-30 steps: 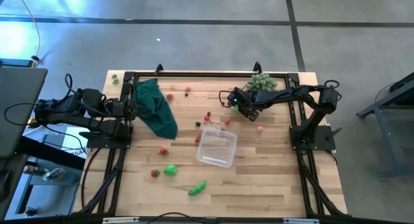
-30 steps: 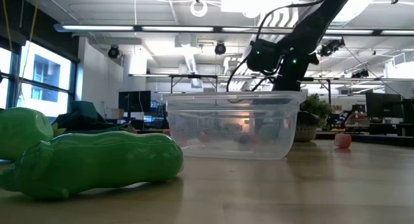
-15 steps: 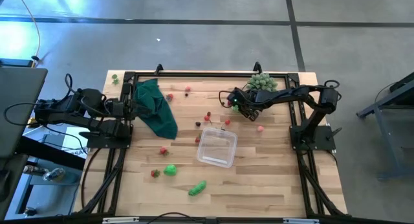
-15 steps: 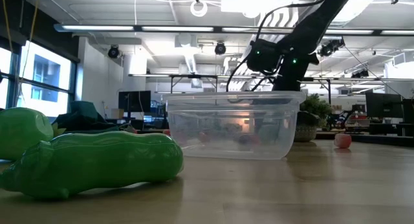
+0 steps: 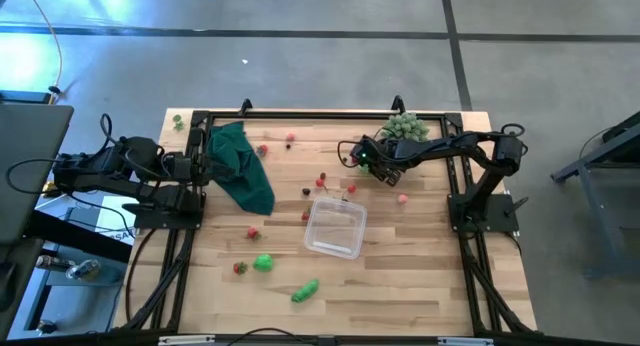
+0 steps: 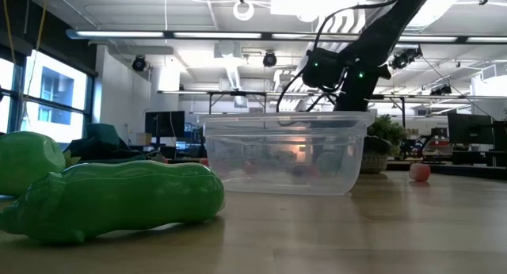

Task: Pick and placing Produce into tupperware
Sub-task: Put the green cabbage into the container

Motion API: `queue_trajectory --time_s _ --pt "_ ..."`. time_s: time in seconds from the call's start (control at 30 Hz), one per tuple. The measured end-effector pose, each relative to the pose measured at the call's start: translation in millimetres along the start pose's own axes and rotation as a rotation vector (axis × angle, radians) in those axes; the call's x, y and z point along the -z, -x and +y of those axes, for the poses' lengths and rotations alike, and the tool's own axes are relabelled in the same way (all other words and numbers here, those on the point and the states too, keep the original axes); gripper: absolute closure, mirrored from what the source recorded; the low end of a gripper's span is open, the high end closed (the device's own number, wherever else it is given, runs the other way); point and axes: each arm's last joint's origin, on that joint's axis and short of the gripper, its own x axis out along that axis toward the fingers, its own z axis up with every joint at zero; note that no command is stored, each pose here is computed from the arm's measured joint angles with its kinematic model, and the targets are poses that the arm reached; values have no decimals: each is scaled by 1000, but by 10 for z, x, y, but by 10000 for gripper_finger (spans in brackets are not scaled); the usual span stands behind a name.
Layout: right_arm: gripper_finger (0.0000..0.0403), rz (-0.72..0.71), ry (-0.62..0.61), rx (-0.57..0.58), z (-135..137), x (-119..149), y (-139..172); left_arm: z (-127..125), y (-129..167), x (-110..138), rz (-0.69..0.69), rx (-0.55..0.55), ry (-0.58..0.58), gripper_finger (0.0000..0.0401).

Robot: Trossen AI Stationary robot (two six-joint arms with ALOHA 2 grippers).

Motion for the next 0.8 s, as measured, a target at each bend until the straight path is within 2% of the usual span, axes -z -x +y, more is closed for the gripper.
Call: queue_trajectory --time_s 0.13,0.33,0.53,0.8 --pt "214 0 0 -1 1 0 0 0 0 0 0 0 0 400" --pt "209 0 9 -2 2 1 -2 0 0 0 0 0 0 400" --pt "207 9 104 -18 15 3 3 0 0 0 0 0 0 400" --pt "206 -76 232 -154 131 21 228 0 0 0 0 0 0 400"
